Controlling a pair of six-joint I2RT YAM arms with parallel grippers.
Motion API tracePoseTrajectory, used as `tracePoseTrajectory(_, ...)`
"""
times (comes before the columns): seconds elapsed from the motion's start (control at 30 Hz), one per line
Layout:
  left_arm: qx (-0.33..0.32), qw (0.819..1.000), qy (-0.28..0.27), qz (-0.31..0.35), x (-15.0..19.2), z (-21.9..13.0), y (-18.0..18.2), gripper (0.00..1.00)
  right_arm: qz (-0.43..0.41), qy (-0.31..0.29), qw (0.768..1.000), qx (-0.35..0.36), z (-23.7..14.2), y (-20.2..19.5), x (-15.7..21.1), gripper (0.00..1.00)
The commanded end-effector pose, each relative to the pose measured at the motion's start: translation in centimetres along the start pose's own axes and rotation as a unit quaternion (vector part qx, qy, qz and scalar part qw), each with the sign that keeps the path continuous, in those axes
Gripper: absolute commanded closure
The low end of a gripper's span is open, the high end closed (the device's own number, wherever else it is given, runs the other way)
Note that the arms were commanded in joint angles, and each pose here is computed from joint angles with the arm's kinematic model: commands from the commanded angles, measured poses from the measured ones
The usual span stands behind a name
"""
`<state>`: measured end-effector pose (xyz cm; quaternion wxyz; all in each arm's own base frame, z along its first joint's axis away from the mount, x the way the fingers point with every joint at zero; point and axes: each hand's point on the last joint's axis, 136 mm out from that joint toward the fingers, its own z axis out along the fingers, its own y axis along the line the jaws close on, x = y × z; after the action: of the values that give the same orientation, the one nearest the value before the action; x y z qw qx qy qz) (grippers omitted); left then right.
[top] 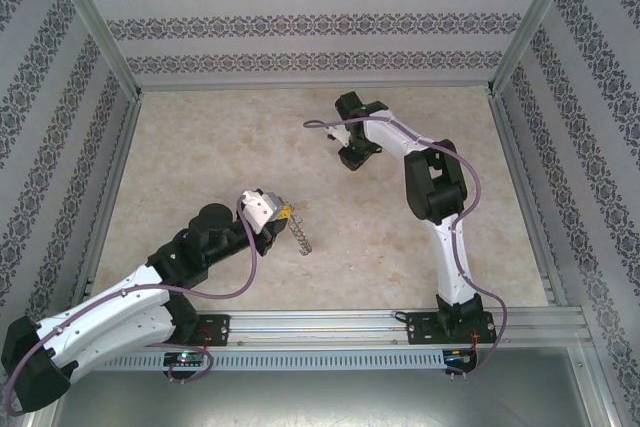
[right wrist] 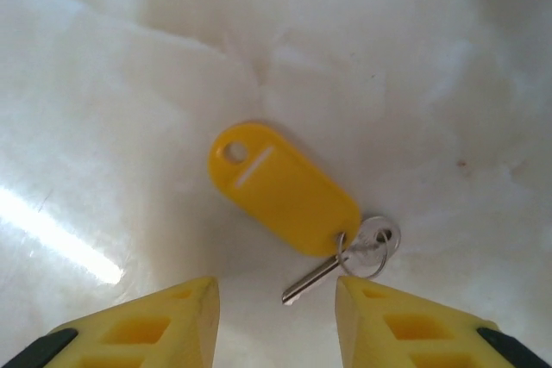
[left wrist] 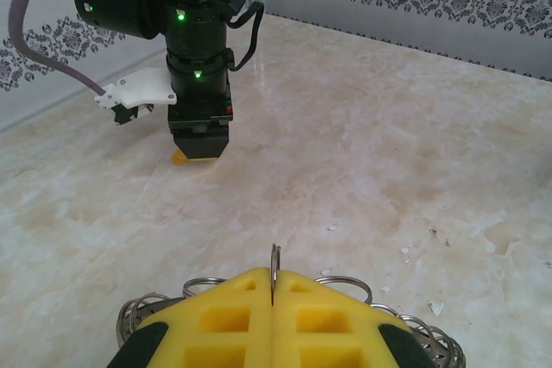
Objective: Put the keys on the keyring
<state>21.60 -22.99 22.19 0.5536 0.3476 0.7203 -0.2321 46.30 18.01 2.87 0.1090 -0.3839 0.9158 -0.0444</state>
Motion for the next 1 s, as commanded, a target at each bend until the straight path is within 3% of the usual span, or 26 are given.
tracePoseTrajectory(0.0, 0.002, 1.000, -0.030, 0.002, -1.3, -0.2, 0.1, 1.00, -0.032, -0.025, 0.999, 0.021, -2.0, -1.0, -0.4, 0.59)
tracePoseTrajectory(0.23, 0.005, 1.000, -0.028, 0.005, -1.2, 0.0, 0.0, 1.00, -0.074, -0.009, 0.996, 0.048, -2.1, -2.4, 0.0, 0.59)
tracePoseTrajectory(0.97, 0.004, 0.999, -0.032, 0.009, -1.5, -0.2, 0.1, 1.00, -0.178, 0.042, 0.983, 0.021, 0.2, -2.1, 1.4, 0.64)
